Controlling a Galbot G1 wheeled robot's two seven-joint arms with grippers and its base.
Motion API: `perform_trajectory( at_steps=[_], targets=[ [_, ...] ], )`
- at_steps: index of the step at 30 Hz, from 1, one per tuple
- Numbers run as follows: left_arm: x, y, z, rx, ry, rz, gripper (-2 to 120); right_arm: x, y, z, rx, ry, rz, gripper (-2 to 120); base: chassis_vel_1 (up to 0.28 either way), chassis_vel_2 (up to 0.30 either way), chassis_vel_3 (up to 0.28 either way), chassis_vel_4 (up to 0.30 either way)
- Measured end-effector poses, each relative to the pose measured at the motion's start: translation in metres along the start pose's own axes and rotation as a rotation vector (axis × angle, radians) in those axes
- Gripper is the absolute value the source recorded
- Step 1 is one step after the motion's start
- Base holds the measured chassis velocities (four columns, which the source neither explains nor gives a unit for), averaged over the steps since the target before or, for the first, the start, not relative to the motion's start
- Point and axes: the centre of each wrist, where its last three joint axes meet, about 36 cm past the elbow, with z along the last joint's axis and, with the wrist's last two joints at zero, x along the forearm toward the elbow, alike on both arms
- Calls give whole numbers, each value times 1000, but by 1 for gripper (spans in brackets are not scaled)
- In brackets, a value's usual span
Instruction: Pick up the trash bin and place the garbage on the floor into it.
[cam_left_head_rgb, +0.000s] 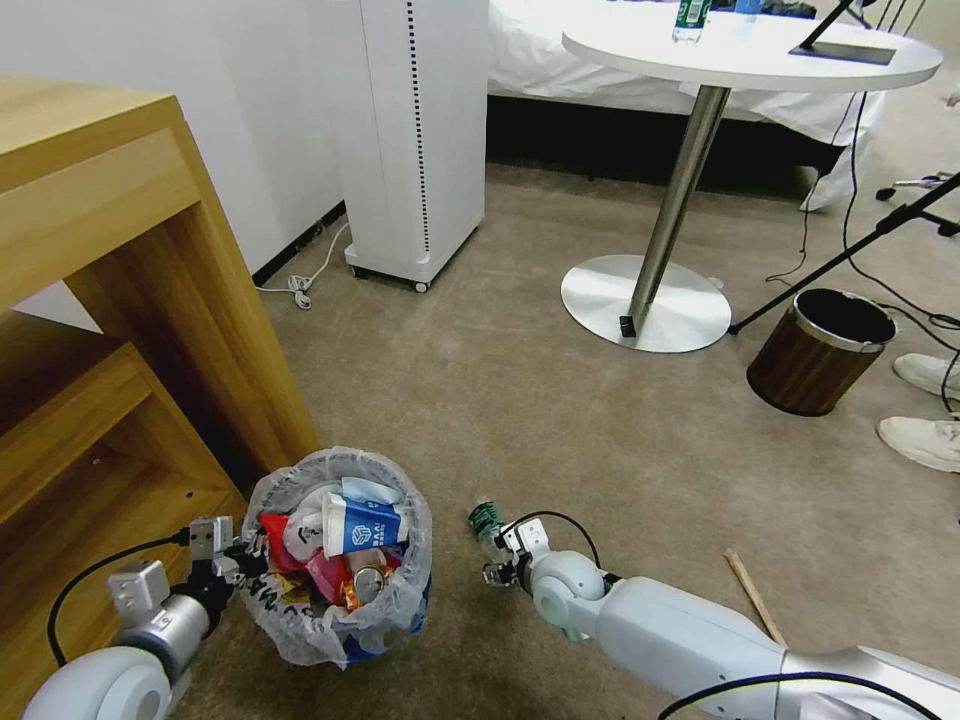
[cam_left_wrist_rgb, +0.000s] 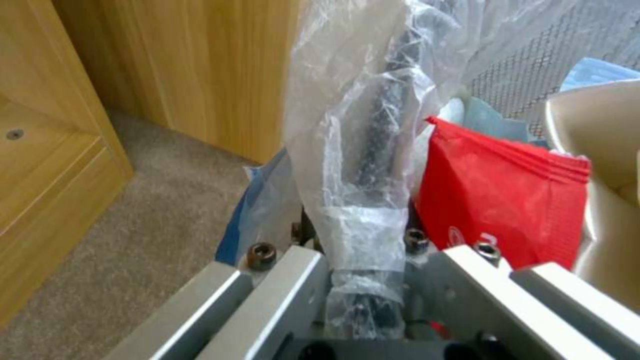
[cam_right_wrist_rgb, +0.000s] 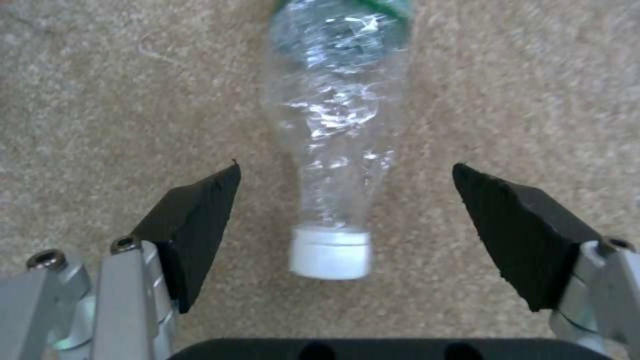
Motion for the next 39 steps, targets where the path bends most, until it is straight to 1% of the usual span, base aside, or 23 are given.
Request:
perform_trajectory(
  at_steps=[4, 6, 8, 10, 15, 16, 18, 19, 21, 22, 23, 24, 25, 27, 28, 29, 30, 31, 34, 35, 36, 37, 39],
  targets=[
    [0, -1, 0, 1, -3, 3, 1, -5, -2, -2, 1, -7, 9, 82, 0, 0, 0, 0],
    [1, -1, 1, 2, -4, 5, 1, -13, 1, -6, 0, -18, 13, 78, 0, 0, 0, 0],
    [1, -1, 1, 3, -4, 5, 1, -16, 3, -7, 0, -23, 13, 78, 0, 0, 0, 0],
    [1, -3, 2, 4, -4, 9, 1, -22, 8, -12, -2, -34, 10, 72, 0, 0, 0, 0],
    [1, -4, 3, 4, -8, 13, 1, -28, 11, -14, 1, -40, 18, 66, 0, 0, 0, 0],
    [1, -4, 3, 3, -9, 14, 1, -29, 11, -14, 2, -40, 22, 64, 0, 0, 0, 0],
    [1, -5, 2, 1, -11, 16, 1, -31, 11, -11, 3, -43, 28, 53, 0, 0, 0, 0],
    [1, -5, 2, 1, -11, 16, 1, -31, 11, -11, 3, -43, 28, 53, 0, 0, 0, 0],
    [1, -5, 1, 0, -12, 17, 1, -31, 9, -8, 3, -45, 34, 45, 0, 0, 0, 0],
    [1, -5, 1, 0, -12, 17, 1, -31, 8, -7, 2, -46, 37, 39, 0, 0, 0, 0],
    [1, -5, 2, 1, -12, 19, 1, -30, 5, -5, 0, -47, 43, 35, 0, 0, 0, 0],
    [1, -5, 2, 1, -12, 19, 1, -30, 5, -5, 0, -47, 43, 35, 0, 0, 0, 0],
    [0, -6, 2, 2, -11, 20, 1, -29, 0, -2, -1, -49, 48, 28, 0, 0, 0, 0],
    [0, -6, 3, 2, -10, 19, 1, -26, -7, 0, -5, -58, 58, 21, 0, 0, 0, 0],
    [0, -6, 3, 2, -10, 19, 1, -26, -7, 0, -5, -58, 58, 21, 0, 0, 0, 0],
    [0, -6, 3, 2, -9, 18, 1, -23, -12, 1, -10, -69, 59, 19, 0, 0, 0, 0],
    [-1, -5, 4, 2, -9, 17, 1, -15, -19, 1, -23, -101, 59, 14, 0, 0, 0, 0],
    [-1, -5, 4, 2, -9, 17, 1, -15, -19, 1, -23, -101, 59, 14, 0, 0, 0, 0],
    [-1, -2, 4, 2, -9, 9, 1, 22, -37, -10, -44, -238, 13, 6, 0, 0, 0, 0],
    [-1, -1, 5, 2, -8, 6, 1, 37, -38, -17, -47, -298, -20, 4, 0, 0, 0, 0],
    [-1, -1, 5, 2, -8, 6, 1, 37, -38, -17, -47, -298, -20, 4, 0, 0, 0, 0],
    [-1, 0, 5, 2, -8, 3, 1, 58, -38, -29, -44, -373, -66, 1, 0, 0, 0, 0],
    [-2, 1, 5, 2, -9, 1, 1, 102, -36, -51, -22, -519, -154, 0, 0, 0, 0, 0]
  ],
)
